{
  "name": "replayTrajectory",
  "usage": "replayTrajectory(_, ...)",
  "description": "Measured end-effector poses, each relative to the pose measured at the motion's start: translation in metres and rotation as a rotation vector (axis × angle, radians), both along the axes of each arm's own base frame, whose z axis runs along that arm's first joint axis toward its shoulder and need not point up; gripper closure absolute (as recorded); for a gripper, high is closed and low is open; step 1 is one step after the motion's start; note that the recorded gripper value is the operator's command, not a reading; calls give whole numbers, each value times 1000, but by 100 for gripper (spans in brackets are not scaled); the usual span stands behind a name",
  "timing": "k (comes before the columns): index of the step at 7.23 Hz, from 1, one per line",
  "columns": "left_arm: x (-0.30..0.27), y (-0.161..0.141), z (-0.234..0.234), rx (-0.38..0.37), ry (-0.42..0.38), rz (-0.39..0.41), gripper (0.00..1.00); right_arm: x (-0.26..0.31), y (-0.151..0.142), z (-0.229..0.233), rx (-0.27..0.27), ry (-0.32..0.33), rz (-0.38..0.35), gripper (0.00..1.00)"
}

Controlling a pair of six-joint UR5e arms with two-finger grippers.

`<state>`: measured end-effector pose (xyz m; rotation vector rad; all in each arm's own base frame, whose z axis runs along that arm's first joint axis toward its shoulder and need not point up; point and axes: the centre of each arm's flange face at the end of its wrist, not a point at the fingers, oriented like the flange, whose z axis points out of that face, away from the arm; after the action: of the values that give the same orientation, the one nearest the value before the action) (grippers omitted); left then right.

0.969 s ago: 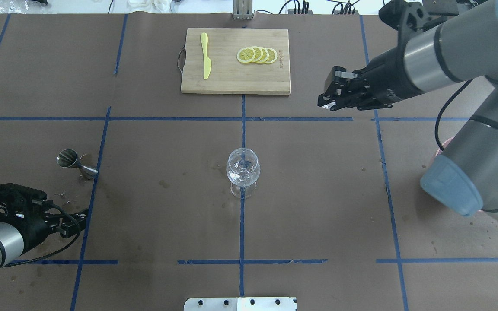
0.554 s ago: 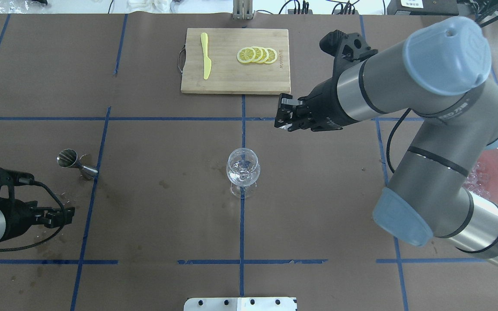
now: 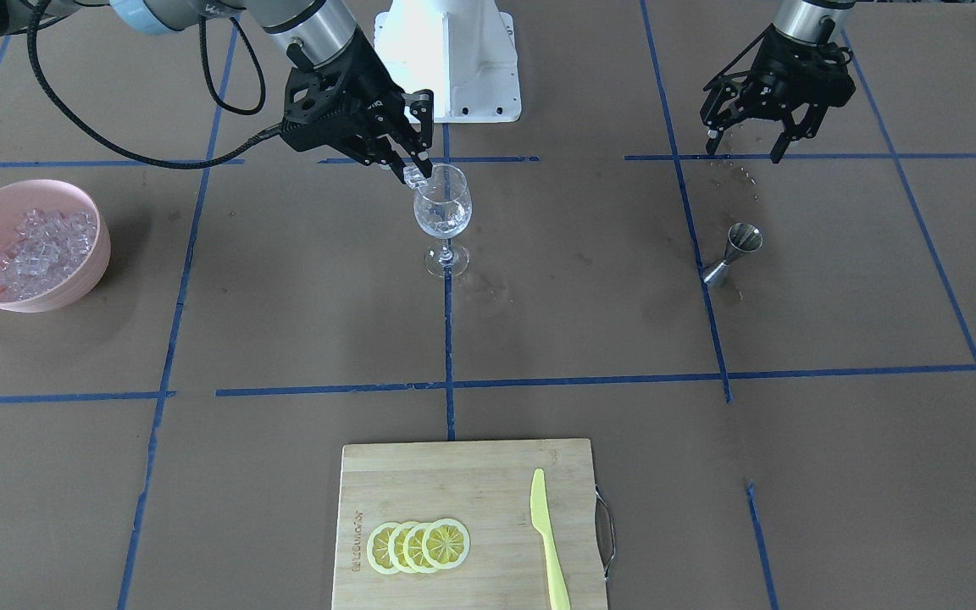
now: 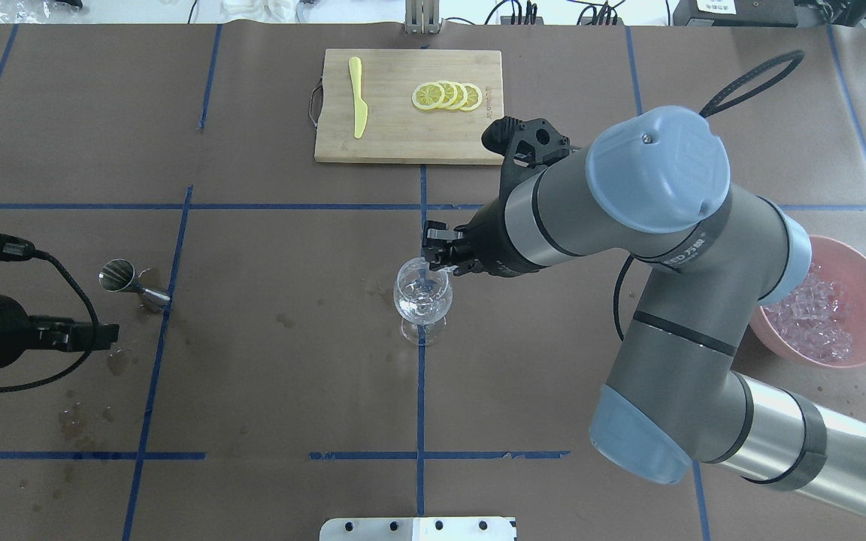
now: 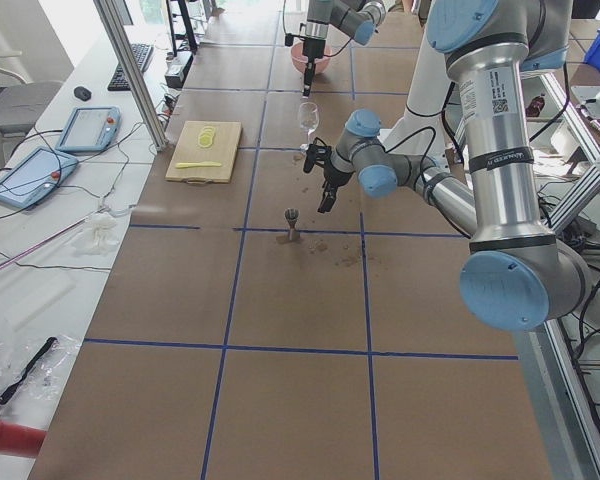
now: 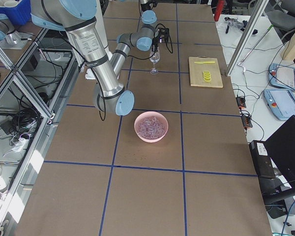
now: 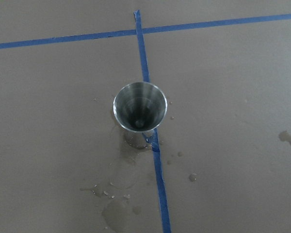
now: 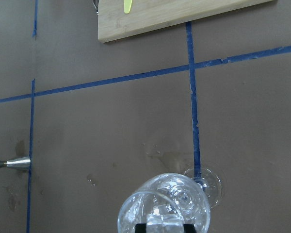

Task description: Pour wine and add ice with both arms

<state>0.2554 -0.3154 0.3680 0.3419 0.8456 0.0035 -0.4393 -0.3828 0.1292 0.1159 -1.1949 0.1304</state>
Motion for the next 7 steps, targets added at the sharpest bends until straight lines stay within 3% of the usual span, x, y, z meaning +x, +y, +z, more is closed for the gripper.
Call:
replayTrajectory(1, -7, -10, -10, 7, -11, -3, 0, -6, 4, -4, 2, 2, -6, 100)
replayTrajectory(2, -10, -16, -15, 12, -17, -8, 0, -9, 6, -9, 5, -1, -9, 46)
replayTrajectory(3, -14, -19, -18, 19, -21, -9, 0, -10, 7, -11, 7, -3, -9, 0)
replayTrajectory(7, -49, -60, -39, 40, -121, 17, 0, -7, 4, -15, 9, 10, 9, 0)
